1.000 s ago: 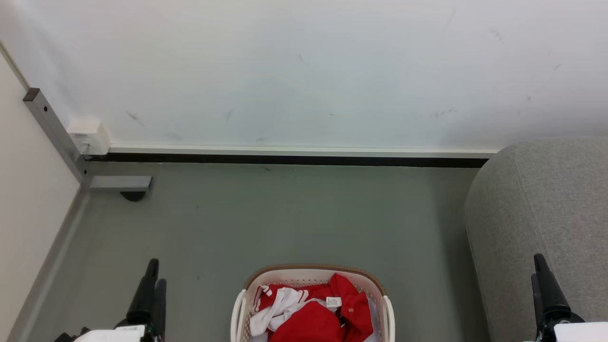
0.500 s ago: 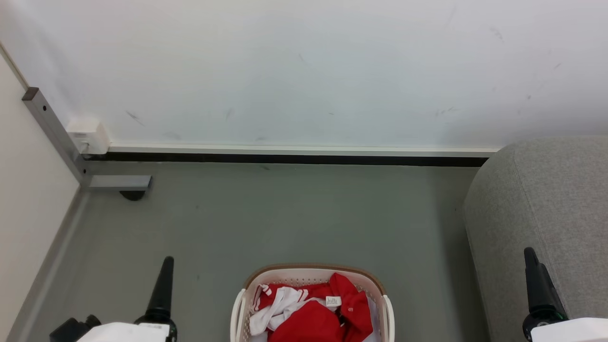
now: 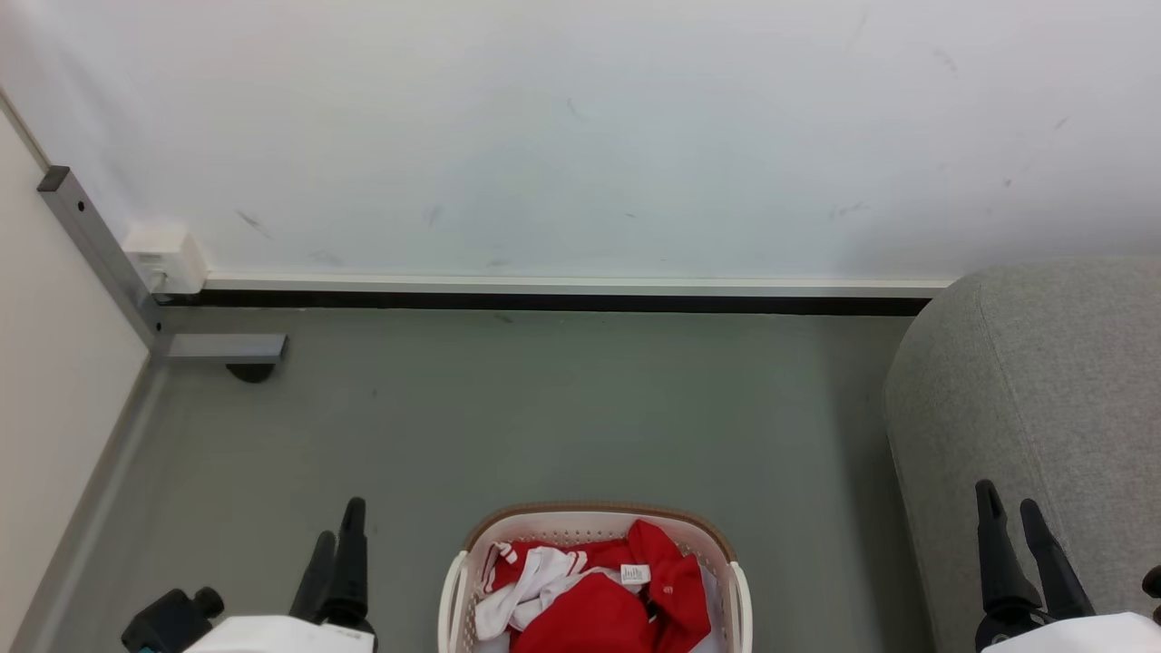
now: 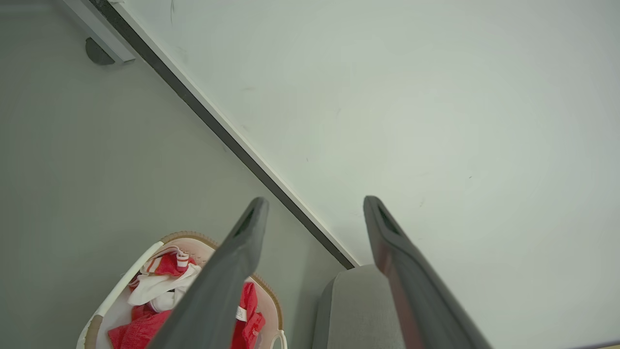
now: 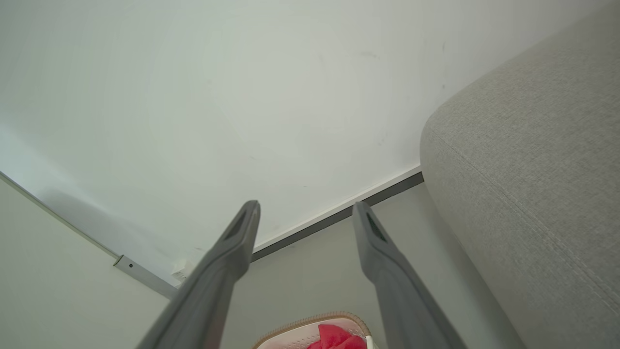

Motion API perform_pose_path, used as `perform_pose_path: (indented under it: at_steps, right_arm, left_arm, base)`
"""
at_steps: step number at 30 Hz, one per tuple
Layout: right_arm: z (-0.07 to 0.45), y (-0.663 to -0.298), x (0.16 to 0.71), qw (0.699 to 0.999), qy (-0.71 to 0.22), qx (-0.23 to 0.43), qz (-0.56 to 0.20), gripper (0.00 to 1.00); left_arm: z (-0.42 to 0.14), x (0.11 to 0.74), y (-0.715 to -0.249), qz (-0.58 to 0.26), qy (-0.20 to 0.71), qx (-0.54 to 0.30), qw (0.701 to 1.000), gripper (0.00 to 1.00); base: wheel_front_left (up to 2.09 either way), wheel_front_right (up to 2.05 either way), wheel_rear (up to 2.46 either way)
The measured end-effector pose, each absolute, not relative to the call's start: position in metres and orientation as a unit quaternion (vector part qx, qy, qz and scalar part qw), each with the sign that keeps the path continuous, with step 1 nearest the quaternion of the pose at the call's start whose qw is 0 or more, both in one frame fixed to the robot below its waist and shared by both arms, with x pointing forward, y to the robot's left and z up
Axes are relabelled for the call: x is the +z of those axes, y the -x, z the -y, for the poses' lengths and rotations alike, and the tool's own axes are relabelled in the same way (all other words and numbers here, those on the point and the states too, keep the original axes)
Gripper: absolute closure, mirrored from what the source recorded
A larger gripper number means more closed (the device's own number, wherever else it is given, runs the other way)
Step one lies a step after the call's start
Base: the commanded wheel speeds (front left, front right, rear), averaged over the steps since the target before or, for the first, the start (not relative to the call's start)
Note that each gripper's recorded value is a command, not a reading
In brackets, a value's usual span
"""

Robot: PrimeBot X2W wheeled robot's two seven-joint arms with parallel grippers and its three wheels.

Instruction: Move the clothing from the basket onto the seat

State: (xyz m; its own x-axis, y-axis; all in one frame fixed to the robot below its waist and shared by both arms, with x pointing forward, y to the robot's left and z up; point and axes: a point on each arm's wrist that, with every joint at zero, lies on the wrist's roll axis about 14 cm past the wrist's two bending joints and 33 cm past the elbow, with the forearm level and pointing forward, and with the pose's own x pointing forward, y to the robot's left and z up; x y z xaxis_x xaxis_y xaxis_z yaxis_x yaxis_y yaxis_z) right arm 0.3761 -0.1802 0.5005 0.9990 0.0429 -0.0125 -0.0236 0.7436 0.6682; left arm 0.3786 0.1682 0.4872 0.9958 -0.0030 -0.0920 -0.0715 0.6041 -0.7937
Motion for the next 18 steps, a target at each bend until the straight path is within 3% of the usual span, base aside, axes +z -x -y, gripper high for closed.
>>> perform_pose_path:
  at_steps: [18]
  right_arm:
    - [0.1758, -0.3735, 0.5011, 0.971, -0.238, 0.033, -0.005, 0.0]
  left_arm:
    - [-0.16, 0.4915, -0.377, -0.028, 0.329, 0.005, 0.944, 0.0]
  base:
    - [0.0, 0.0, 0.0]
